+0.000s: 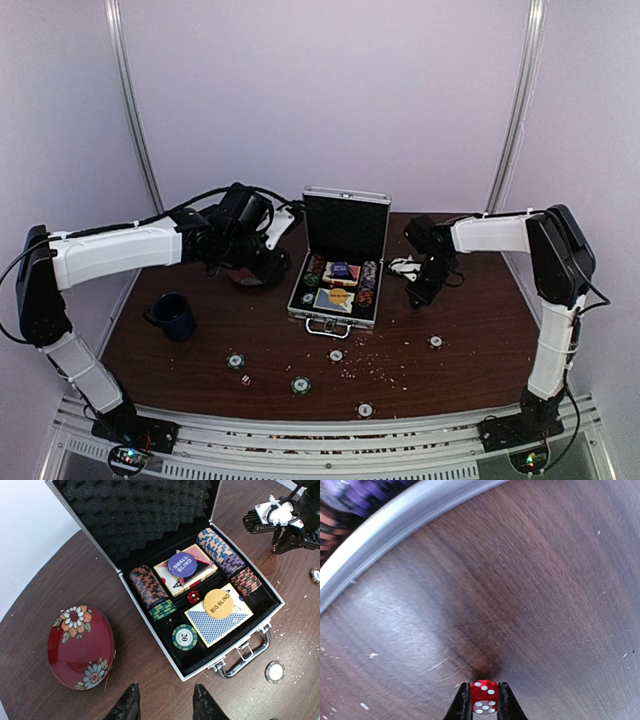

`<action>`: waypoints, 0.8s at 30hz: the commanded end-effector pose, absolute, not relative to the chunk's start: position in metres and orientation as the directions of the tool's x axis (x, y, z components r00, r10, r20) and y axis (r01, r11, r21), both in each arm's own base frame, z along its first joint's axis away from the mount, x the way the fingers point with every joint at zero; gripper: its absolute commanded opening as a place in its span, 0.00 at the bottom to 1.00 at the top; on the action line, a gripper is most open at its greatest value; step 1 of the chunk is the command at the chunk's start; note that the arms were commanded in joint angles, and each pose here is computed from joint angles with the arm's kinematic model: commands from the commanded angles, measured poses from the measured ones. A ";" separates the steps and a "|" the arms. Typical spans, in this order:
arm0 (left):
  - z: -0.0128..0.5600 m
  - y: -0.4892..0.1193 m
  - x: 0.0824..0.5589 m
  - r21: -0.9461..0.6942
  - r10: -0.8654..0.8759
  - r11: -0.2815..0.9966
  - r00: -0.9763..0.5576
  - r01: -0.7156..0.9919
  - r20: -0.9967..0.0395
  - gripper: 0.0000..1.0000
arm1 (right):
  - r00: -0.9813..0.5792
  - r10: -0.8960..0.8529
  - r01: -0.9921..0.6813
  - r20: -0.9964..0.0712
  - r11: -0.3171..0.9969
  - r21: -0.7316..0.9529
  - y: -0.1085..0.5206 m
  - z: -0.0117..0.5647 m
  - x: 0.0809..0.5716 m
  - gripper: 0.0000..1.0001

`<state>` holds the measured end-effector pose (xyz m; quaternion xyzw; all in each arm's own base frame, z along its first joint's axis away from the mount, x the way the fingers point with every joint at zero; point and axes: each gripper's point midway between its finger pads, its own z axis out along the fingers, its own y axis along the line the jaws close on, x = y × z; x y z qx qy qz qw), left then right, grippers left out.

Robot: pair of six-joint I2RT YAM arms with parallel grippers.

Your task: Pack up texas hold em set

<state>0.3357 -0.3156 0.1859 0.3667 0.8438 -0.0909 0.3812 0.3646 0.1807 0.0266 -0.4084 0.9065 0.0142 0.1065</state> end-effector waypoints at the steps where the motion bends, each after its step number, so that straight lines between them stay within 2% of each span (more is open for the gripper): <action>1: 0.197 -0.316 0.341 0.122 0.518 0.728 -0.424 0.675 -0.743 0.37 | -0.592 -0.746 -0.776 -0.305 0.630 -0.037 0.201 0.074 0.366 0.09; 6: 0.202 -0.311 0.345 0.112 0.498 0.739 -0.426 0.665 -0.755 0.37 | -0.469 -0.781 -0.845 -0.412 0.532 -0.045 0.240 0.119 0.360 0.09; 12: 0.207 -0.306 0.349 0.118 0.488 0.752 -0.427 0.648 -0.762 0.37 | -0.375 -0.797 -0.876 -0.474 0.471 -0.099 0.282 0.139 0.376 0.09; 24: 0.216 -0.287 0.361 0.124 0.454 0.791 -0.439 0.599 -0.775 0.37 | -0.348 -0.823 -0.899 -0.449 0.429 -0.090 0.349 0.101 0.407 0.09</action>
